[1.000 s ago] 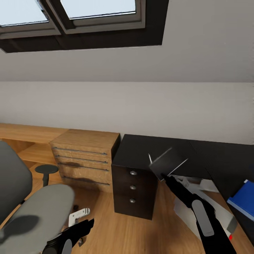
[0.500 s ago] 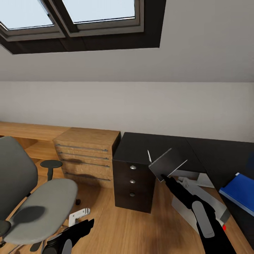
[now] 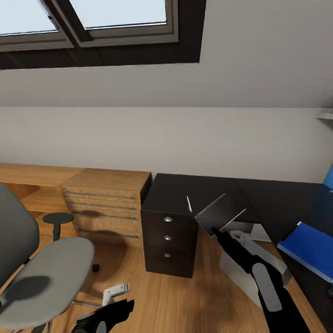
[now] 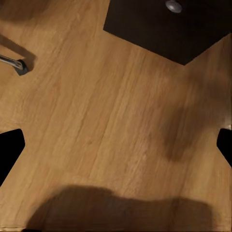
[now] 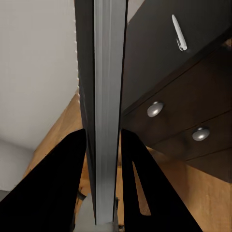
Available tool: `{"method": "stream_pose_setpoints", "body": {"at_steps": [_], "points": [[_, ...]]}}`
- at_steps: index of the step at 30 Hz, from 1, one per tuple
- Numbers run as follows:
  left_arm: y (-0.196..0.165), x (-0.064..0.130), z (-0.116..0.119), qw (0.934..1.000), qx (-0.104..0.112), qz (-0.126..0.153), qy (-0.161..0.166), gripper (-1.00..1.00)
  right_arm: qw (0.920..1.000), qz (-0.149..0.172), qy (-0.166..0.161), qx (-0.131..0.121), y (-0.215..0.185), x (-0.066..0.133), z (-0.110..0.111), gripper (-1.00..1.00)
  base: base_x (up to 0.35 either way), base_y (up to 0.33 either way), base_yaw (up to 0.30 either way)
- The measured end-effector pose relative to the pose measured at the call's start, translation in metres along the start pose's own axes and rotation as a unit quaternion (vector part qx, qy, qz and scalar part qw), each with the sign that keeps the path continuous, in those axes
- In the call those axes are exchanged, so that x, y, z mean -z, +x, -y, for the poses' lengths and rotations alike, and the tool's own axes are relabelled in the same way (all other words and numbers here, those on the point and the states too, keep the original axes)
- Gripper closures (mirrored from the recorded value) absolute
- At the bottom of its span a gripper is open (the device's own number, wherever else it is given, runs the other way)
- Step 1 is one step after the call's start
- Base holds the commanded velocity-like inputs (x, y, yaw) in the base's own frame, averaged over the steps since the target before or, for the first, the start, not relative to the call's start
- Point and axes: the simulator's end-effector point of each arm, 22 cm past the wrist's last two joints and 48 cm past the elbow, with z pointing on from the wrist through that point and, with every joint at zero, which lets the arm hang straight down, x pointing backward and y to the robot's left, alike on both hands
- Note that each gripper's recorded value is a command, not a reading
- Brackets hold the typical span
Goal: In the bedroom, organize the workspace by keeping the computer under the desk, ensuring the monitor is on the desk, placing the keyboard on the desk next to the monitor, placing the mouse on the desk next to the keyboard, moving the folder from the swivel chair onto the desk next to the mouse, stacking the notebook on top of the folder with the pen on top of the notebook, and positioning the swivel chair next to the desk.
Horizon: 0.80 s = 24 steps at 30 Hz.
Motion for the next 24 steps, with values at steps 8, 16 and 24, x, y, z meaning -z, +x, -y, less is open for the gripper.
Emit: {"method": "stream_pose_setpoints", "body": {"at_steps": [8,16,24], "points": [[0.078,-0.039,-0.016,0.9995,0.008,-0.020,-0.024,-1.00,0.9994,-0.016,-0.028,-0.014,-0.001,0.003,-0.022,1.00,0.000,0.000,-0.032],[0.077,-0.034,-0.043,0.9989,-0.003,-0.011,-0.045,-1.00,0.9949,0.006,-0.029,-0.096,-0.048,0.033,-0.008,1.00,0.000,0.000,-0.180],[0.070,-0.024,-0.041,0.9989,-0.003,-0.012,-0.045,-1.00,0.9913,0.018,-0.033,-0.126,-0.067,0.046,-0.010,1.00,0.000,0.000,-0.046]]}}
